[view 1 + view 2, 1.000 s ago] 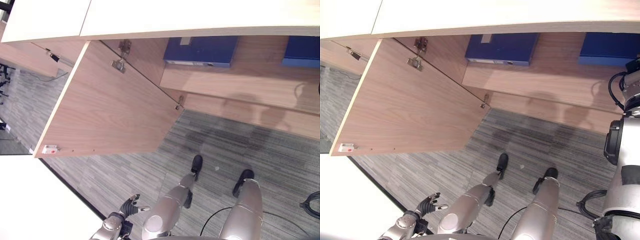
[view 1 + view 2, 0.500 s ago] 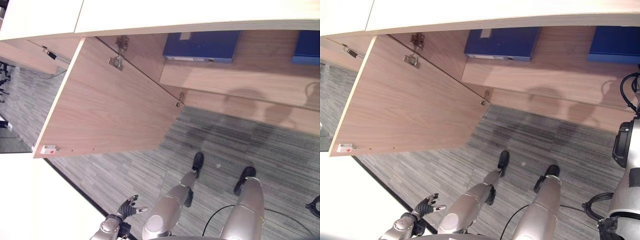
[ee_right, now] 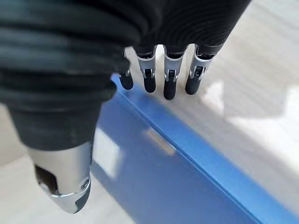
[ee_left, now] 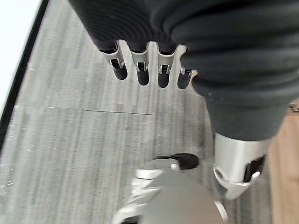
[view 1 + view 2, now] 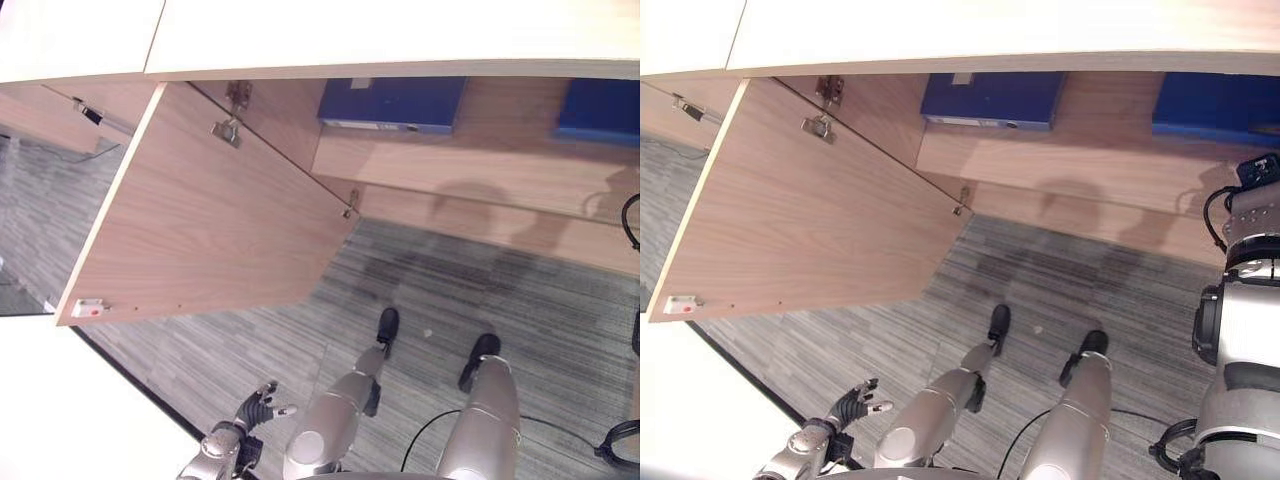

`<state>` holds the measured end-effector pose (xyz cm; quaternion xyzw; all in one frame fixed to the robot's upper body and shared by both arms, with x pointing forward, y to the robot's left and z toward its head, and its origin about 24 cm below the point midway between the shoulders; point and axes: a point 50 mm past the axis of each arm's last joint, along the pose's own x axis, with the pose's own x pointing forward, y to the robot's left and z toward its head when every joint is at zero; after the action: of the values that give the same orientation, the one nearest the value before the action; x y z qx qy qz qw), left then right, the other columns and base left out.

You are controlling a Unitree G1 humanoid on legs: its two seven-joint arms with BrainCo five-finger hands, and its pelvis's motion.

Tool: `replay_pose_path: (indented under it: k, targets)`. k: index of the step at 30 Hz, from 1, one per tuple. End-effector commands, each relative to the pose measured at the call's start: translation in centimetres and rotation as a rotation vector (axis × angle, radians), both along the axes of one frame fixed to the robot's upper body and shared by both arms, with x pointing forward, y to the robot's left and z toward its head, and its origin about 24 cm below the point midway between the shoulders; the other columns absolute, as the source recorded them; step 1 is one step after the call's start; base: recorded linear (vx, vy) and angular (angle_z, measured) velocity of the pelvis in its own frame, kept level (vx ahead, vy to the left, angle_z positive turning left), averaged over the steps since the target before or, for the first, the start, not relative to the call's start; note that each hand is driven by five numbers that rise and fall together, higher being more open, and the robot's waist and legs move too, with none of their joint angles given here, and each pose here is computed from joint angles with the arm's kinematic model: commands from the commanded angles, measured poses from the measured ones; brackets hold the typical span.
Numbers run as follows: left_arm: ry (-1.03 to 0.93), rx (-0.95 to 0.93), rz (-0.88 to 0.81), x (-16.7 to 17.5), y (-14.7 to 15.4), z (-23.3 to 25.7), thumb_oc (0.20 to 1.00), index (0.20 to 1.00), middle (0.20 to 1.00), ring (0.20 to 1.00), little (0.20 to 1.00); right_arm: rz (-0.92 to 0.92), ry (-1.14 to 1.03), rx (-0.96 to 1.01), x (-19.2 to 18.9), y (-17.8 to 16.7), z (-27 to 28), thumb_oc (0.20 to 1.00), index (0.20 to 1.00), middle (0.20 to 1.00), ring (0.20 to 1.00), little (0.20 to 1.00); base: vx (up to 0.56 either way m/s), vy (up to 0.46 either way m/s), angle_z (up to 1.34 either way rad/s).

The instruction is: Put the empty folder in the office cabinet

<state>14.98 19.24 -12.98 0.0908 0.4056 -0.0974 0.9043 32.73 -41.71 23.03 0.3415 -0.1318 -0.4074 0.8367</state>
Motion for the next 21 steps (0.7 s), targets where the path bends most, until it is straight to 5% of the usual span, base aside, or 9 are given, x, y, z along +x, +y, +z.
replay_pose_path:
  k: [1, 21]
  targets:
    - [0.018, 0.037, 0.031, 0.6, 1.4, -0.1, 1.000, 1.000, 1.000, 1.000, 1.000, 0.024, -0.176, -0.074, 0.0, 0.3, 3.4, 1.000, 1.000, 1.000, 1.000, 1.000, 0.00, 0.057, -0.09]
    - [0.076, 0.005, 0.184, -0.2, 1.4, -1.1, 1.000, 1.000, 1.000, 1.000, 1.000, 0.131, -0.073, 0.171, 1.6, 4.5, -9.1, 1.000, 1.000, 1.000, 1.000, 1.000, 0.00, 0.029, -0.04]
